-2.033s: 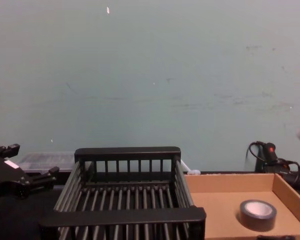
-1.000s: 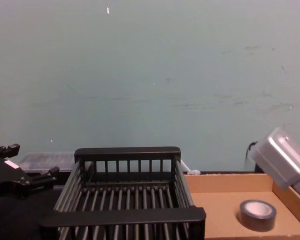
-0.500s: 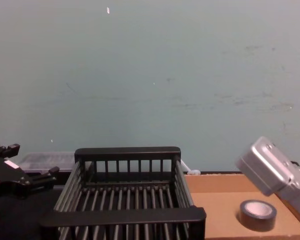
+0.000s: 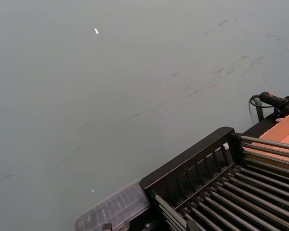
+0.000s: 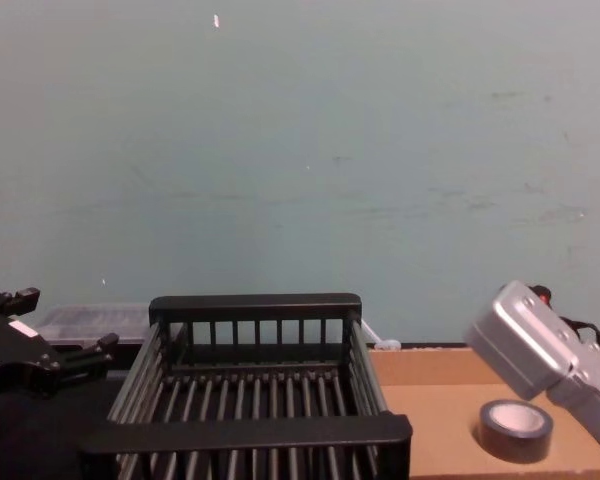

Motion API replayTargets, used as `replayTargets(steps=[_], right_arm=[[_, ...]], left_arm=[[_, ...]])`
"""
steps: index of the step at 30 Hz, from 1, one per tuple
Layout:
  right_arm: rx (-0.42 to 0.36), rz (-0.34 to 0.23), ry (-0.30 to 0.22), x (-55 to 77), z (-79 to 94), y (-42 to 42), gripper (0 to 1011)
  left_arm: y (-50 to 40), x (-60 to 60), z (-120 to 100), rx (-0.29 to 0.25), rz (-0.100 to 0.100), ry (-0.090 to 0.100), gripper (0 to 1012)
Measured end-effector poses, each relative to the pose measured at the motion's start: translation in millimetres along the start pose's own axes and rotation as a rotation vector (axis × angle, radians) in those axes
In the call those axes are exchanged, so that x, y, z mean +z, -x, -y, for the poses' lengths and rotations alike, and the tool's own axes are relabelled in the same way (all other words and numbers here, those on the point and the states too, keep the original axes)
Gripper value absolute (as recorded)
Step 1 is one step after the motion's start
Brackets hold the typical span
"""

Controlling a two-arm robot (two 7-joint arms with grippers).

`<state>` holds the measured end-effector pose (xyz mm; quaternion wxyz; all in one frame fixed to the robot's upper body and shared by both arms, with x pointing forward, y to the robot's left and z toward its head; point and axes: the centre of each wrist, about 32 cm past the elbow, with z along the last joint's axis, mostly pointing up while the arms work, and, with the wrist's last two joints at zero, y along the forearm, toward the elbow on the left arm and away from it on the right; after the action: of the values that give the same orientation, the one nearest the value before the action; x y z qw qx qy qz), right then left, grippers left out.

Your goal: Pick up the white tape and place it into the black box , Pick up the silver tape and place it into the brown box.

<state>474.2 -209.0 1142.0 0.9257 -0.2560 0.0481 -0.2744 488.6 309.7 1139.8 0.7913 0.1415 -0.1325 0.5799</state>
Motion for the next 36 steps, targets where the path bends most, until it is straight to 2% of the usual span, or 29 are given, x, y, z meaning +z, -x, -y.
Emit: replayTargets(steps=[32, 36], right_arm=[[-0.001, -0.008, 0.007, -2.8, 0.1, -0.5, 1002], [-0.001, -0.008, 0.006, -2.7, 0.1, -0.5, 942]], left_arm=[[0.0, 0.0, 0.0, 0.0, 0.0, 0.0, 1001], [0.0, 0.0, 0.0, 0.0, 0.0, 0.0, 1001]])
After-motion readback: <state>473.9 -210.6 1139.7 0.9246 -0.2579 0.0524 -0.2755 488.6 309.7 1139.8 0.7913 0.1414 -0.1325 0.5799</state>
